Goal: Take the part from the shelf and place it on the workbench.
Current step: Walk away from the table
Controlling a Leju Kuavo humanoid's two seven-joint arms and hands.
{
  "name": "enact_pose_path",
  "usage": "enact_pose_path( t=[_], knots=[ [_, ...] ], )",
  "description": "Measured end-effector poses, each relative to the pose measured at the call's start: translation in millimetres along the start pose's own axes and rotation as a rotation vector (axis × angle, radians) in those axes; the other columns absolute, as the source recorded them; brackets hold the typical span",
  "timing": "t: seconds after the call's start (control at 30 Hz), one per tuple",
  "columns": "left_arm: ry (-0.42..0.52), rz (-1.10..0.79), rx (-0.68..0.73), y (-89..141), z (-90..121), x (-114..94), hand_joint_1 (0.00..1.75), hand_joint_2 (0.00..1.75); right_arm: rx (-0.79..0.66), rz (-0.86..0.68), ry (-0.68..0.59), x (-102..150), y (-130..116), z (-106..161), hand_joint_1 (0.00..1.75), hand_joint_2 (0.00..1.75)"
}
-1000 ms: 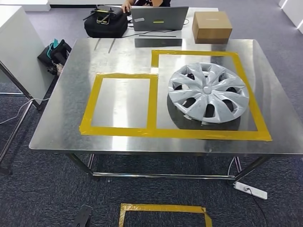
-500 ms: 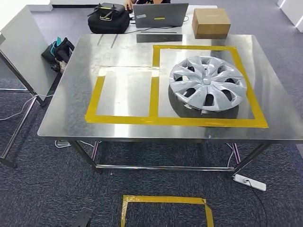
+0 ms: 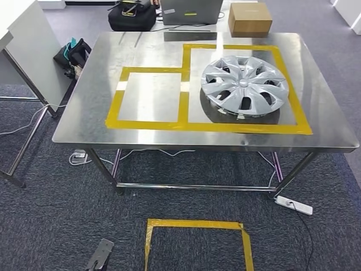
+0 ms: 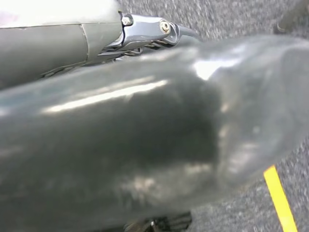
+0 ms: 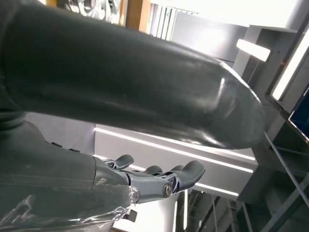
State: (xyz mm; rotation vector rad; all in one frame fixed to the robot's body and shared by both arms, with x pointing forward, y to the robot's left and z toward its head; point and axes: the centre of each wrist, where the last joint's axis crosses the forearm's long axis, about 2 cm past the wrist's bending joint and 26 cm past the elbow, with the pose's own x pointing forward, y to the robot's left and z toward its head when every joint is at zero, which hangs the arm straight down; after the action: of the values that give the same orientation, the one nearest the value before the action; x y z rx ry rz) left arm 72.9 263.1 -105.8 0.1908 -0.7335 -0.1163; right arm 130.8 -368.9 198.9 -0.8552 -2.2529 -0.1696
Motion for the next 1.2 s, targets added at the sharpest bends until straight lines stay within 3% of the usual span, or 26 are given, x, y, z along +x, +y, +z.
enact_pose_path(
  t=[0.43,0.9,1.2],
  knots=[
    [0.035,0.117,0.065,13.1,4.0,-12.8,0.0,0.0,-0.053,-0.018,0.112,3.7,3.6,16.7,0.0,0.0],
    [0.065,0.107,0.06,13.5,7.5,-18.1,0.0,0.0,-0.096,-0.029,0.157,4.8,8.9,24.1,0.0,0.0],
    [0.021,0.008,-0.036,-5.2,7.8,-9.9,0.0,0.0,-0.12,-0.063,0.167,2.8,10.7,22.2,0.0,0.0]
  ],
)
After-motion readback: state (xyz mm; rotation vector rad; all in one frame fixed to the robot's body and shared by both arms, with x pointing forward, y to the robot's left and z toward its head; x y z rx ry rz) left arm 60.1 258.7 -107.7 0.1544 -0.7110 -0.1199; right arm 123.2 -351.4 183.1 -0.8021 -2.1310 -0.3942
